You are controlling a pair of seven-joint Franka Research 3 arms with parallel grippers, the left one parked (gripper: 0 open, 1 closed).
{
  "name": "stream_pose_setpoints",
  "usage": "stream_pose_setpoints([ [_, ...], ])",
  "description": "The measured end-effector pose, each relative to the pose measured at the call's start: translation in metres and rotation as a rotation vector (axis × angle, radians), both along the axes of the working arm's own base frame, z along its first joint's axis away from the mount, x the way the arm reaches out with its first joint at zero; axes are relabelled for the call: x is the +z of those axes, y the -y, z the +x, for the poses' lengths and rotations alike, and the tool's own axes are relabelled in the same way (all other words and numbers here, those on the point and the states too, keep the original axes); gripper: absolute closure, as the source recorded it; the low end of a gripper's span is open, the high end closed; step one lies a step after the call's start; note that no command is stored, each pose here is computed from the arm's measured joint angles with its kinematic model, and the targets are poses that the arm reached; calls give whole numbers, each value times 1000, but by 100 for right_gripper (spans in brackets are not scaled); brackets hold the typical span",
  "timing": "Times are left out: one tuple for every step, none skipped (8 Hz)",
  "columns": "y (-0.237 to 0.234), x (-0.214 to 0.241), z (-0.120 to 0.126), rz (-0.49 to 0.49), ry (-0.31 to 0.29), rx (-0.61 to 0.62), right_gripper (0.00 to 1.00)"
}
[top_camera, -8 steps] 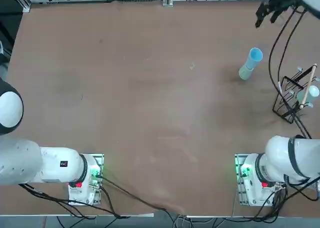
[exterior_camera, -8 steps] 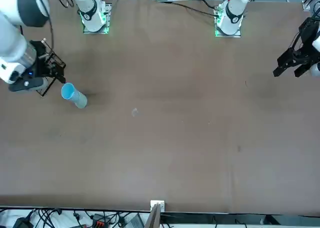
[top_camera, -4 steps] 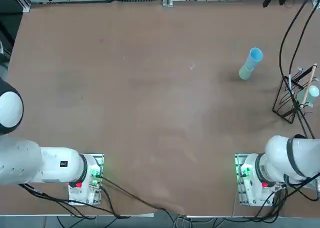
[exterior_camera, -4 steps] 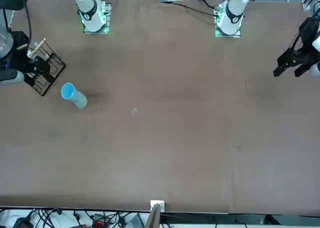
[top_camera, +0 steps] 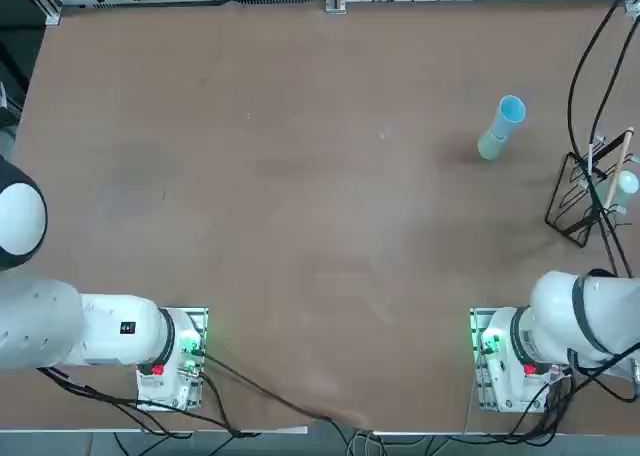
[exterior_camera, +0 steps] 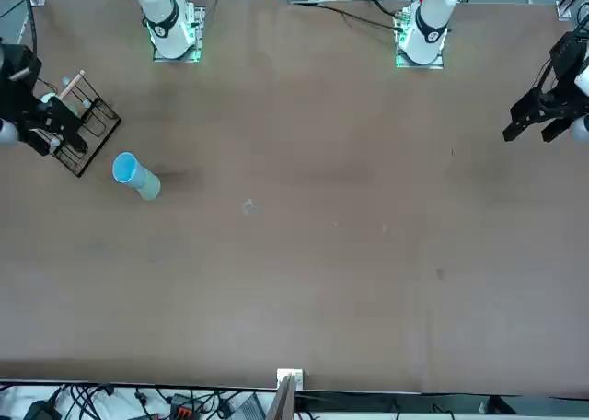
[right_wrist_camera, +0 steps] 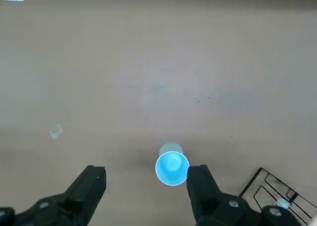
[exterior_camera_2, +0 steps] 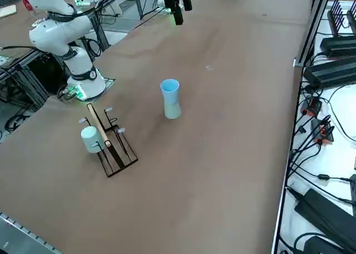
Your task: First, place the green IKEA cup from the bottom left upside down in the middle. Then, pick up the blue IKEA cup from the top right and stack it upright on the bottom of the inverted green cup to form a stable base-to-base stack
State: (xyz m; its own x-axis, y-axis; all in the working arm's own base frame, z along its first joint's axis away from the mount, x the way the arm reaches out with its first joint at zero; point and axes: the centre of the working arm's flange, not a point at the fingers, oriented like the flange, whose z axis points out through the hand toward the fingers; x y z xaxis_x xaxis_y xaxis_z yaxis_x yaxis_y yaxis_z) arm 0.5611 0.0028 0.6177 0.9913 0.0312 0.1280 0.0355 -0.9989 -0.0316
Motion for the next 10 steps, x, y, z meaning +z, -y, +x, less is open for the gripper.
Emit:
stream_pose_setpoints([
  [2,7,-2,2,-8,-3,0],
  [4,13,-5,5,-16,-5,0],
  [5,17,-6,8,-22,-4,0],
  [3,19,-8,10,-27,2,0],
  [2,21,-8,12,-29,5,0],
  [2,22,-9,14,-30,6,0],
  [1,22,-9,15,-34,9,0],
  [-1,22,-9,16,-37,13,0],
  [-5,22,-10,16,-39,20,0],
  [-9,21,-10,10,-44,28,0],
])
